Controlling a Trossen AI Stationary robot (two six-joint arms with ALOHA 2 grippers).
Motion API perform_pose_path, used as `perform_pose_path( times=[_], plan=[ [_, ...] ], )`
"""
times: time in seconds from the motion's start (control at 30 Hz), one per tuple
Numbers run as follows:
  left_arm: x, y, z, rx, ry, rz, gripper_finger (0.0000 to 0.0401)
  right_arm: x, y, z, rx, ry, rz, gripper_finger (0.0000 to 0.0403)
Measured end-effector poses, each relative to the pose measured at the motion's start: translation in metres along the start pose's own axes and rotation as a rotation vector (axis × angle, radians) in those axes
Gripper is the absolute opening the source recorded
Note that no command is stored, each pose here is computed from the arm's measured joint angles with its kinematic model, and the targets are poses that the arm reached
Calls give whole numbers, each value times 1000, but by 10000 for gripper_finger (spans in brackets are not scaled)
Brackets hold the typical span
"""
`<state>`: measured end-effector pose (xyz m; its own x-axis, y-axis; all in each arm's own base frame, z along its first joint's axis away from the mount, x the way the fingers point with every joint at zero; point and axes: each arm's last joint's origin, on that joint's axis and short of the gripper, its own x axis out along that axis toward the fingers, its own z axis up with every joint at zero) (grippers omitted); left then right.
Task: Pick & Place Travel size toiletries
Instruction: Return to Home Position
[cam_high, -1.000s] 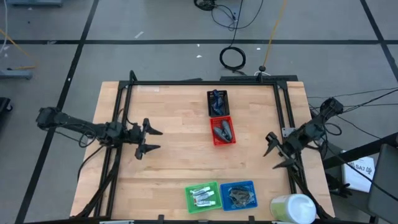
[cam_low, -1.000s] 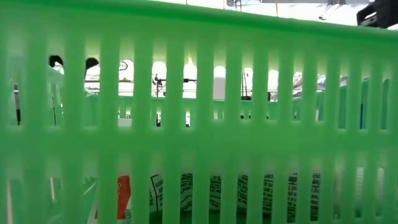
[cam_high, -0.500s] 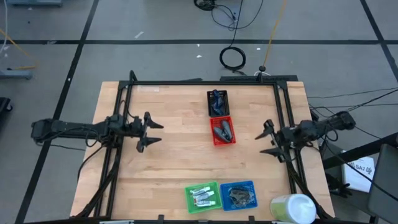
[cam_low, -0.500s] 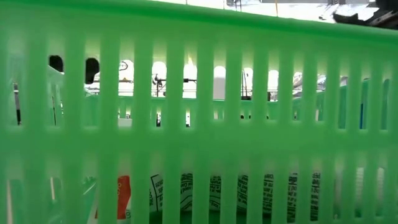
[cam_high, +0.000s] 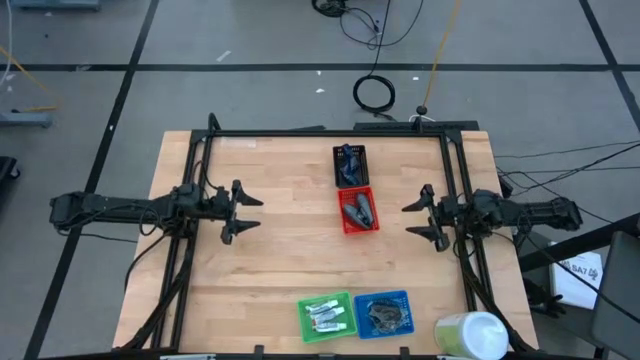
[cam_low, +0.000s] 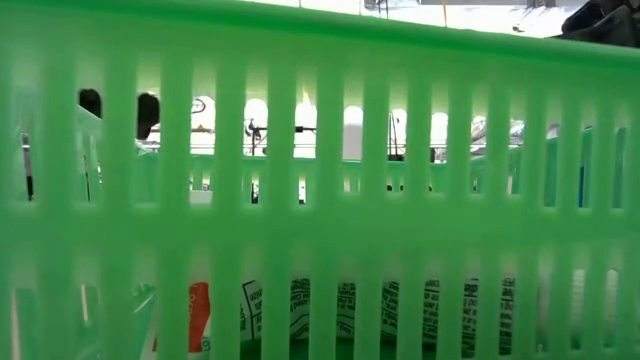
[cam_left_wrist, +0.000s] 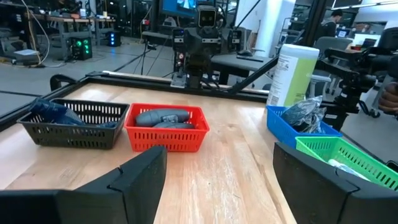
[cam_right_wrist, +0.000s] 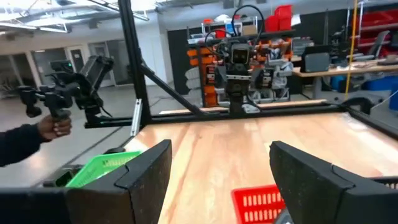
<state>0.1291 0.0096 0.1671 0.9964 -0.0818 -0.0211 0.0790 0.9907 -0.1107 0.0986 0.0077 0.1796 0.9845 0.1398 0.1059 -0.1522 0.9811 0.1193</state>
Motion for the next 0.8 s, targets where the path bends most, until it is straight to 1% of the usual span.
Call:
perform_pose_path(
  times=[0.07, 0.13, 0.27, 0.37, 0.53, 0.67, 0.8],
  plan=[
    [0, 0, 0, 2, -2, 0, 291, 0, -1, 0, -21, -1, -6, 261],
    [0, 0, 0, 11, -3, 11, 290, 0, -3, 0, -45, 2, -38, 261],
    [0, 0, 0, 17, -2, 18, 284, -1, -7, -6, -60, 58, -107, 261],
    [0, 0, 0, 15, -2, 18, 278, -1, -7, -9, -47, 86, -110, 261],
    [0, 1, 0, 21, 0, 22, 275, -1, -7, -9, -55, 91, -111, 261],
    [0, 2, -2, 18, 16, 77, 282, -1, -7, -10, -62, 99, -115, 261],
    [0, 4, -6, 16, 51, 109, 290, -1, -7, -10, -62, 104, -116, 260]
  ],
)
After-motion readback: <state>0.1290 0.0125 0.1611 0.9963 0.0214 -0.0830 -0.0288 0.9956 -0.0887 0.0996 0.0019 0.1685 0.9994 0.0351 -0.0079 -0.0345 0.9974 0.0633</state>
